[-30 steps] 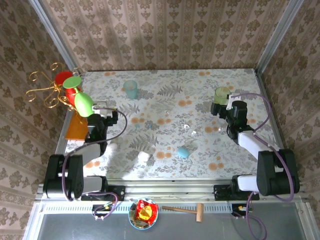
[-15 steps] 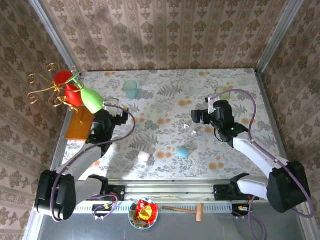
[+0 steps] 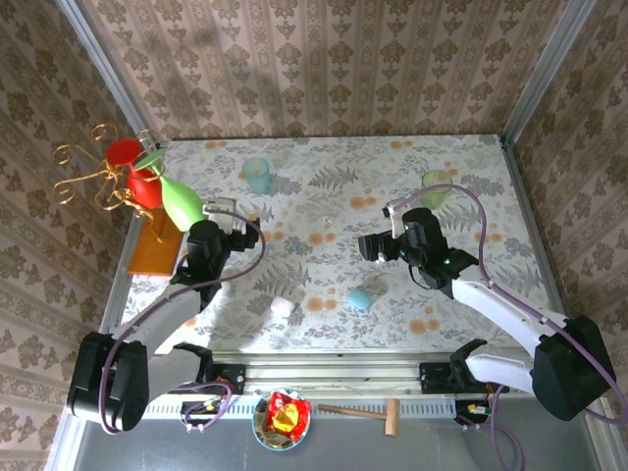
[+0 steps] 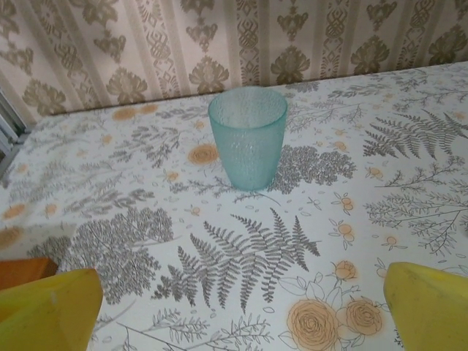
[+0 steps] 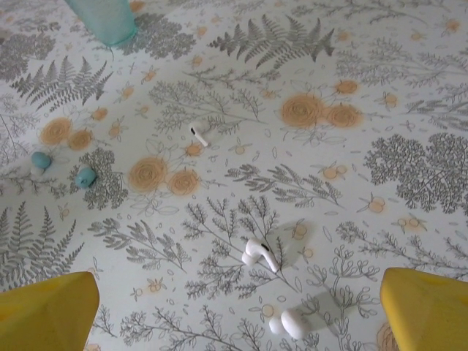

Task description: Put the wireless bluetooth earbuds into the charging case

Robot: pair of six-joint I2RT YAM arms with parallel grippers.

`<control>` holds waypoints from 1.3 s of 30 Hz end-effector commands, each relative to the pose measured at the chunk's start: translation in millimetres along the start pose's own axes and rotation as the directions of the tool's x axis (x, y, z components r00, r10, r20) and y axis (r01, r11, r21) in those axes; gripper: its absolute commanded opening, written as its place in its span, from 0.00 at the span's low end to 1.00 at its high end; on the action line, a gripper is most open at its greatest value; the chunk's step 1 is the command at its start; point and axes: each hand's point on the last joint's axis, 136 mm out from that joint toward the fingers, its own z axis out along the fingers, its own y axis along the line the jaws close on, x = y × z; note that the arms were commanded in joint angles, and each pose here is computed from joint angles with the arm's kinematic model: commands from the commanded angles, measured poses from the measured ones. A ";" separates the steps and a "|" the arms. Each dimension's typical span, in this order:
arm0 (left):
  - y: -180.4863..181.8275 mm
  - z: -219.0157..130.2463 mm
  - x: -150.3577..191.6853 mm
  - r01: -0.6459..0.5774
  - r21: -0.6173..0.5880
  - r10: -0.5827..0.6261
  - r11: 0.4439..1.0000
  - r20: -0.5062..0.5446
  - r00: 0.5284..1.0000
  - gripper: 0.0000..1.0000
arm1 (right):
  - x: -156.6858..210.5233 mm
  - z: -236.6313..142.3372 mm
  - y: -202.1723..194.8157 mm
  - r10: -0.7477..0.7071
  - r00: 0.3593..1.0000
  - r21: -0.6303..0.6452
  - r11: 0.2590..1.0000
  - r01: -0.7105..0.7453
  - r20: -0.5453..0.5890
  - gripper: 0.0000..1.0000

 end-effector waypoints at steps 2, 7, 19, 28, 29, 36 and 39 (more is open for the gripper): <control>0.0 4.3 10.9 0.097 0.010 -0.097 0.995 0.000 0.995 1.00 | 6.9 -2.0 5.0 0.035 0.999 -0.024 0.999 -0.036 -0.015 1.00; 4.6 9.3 20.3 0.161 0.006 -0.161 0.987 -0.009 0.987 1.00 | 10.0 2.1 6.7 0.053 0.998 -0.033 0.998 -0.054 -0.023 1.00; -15.6 6.0 15.5 0.188 0.110 -0.188 0.976 -0.009 0.982 1.00 | 40.8 -12.3 11.0 0.019 0.992 -0.022 1.000 -0.022 -0.128 1.00; -37.9 3.3 22.1 0.197 0.190 -0.188 0.962 -0.063 0.980 1.00 | 85.3 -33.0 44.0 -0.025 0.979 -0.104 0.995 0.004 -0.201 1.00; -38.3 2.6 23.0 0.192 0.191 -0.182 0.963 -0.068 0.981 1.00 | 90.8 -32.8 48.8 -0.038 0.977 -0.113 0.993 0.014 -0.210 1.00; -48.1 -3.2 27.2 0.205 0.229 -0.187 0.952 -0.099 0.977 1.00 | 125.5 -18.5 72.2 -0.147 0.950 -0.149 0.983 0.109 -0.275 0.93; -48.6 -4.6 27.0 0.198 0.233 -0.180 0.952 -0.099 0.979 1.00 | 137.4 -9.7 75.1 -0.189 0.932 -0.153 0.977 0.147 -0.310 0.84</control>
